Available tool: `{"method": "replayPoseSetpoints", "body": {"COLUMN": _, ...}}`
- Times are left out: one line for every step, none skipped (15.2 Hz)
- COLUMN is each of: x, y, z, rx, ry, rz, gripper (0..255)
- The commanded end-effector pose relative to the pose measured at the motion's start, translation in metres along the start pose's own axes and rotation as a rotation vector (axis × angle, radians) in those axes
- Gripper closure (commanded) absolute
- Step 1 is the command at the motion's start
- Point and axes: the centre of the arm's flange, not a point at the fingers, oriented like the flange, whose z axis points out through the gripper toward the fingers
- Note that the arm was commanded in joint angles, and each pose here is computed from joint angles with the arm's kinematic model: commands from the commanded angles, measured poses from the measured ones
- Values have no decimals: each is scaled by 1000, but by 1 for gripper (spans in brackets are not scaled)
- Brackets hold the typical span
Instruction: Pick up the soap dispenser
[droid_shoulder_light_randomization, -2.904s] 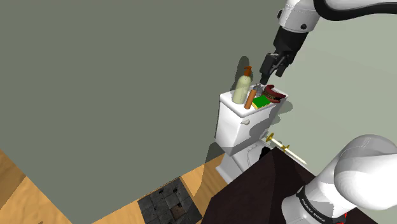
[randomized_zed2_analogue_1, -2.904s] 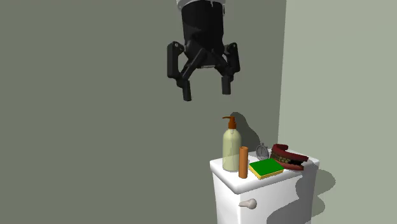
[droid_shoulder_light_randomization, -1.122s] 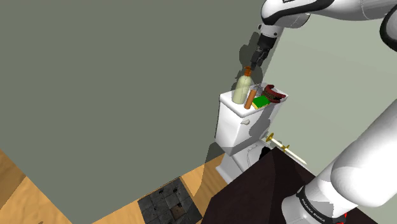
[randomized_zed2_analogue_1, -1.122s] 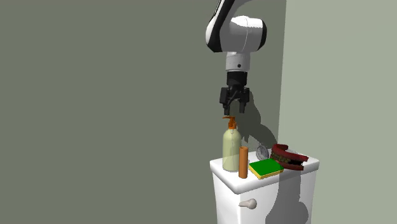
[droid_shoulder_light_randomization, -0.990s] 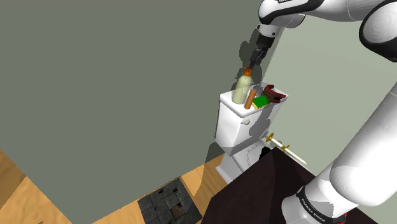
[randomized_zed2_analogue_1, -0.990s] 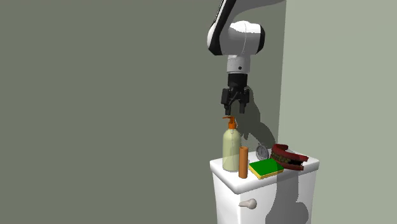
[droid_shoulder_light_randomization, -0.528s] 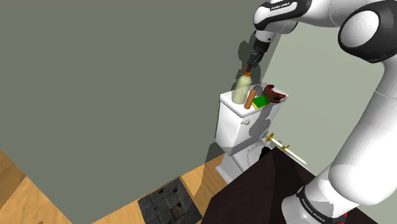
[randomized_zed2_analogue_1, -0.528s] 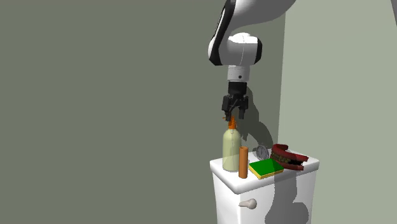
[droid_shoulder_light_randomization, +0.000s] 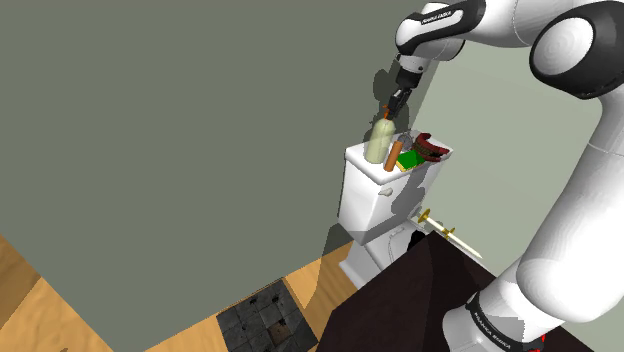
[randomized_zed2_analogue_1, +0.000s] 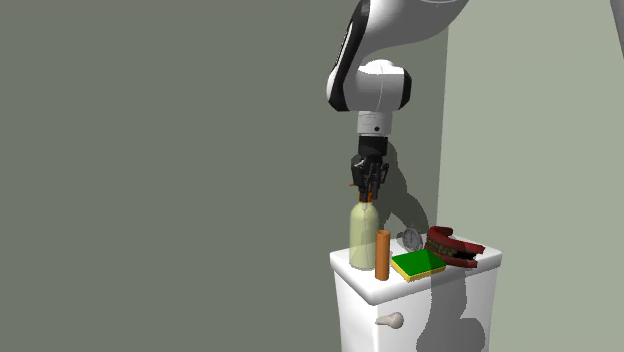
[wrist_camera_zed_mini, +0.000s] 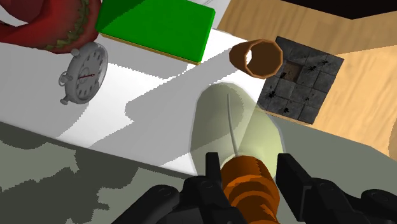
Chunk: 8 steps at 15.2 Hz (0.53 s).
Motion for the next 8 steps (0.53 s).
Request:
{"method": "replayPoseSetpoints", "body": {"x": 0, "y": 0, "z": 0, "rx": 0, "ry": -1, "rz": 0, "gripper": 255}}
{"method": "replayPoseSetpoints", "body": {"x": 0, "y": 0, "z": 1, "rx": 0, "ry": -1, "rz": 0, "gripper": 255}}
{"method": "replayPoseSetpoints", "body": {"x": 0, "y": 0, "z": 1, "rx": 0, "ry": -1, "rz": 0, "gripper": 255}}
{"method": "replayPoseSetpoints", "body": {"x": 0, "y": 0, "z": 1, "rx": 0, "ry": -1, "rz": 0, "gripper": 255}}
{"method": "replayPoseSetpoints", "body": {"x": 0, "y": 0, "z": 1, "rx": 0, "ry": -1, "rz": 0, "gripper": 255}}
{"method": "replayPoseSetpoints", "body": {"x": 0, "y": 0, "z": 0, "rx": 0, "ry": -1, "rz": 0, "gripper": 255}}
{"method": "replayPoseSetpoints", "body": {"x": 0, "y": 0, "z": -5, "rx": 0, "ry": -1, "rz": 0, "gripper": 255}}
{"method": "replayPoseSetpoints", "body": {"x": 0, "y": 0, "z": -10, "rx": 0, "ry": -1, "rz": 0, "gripper": 255}}
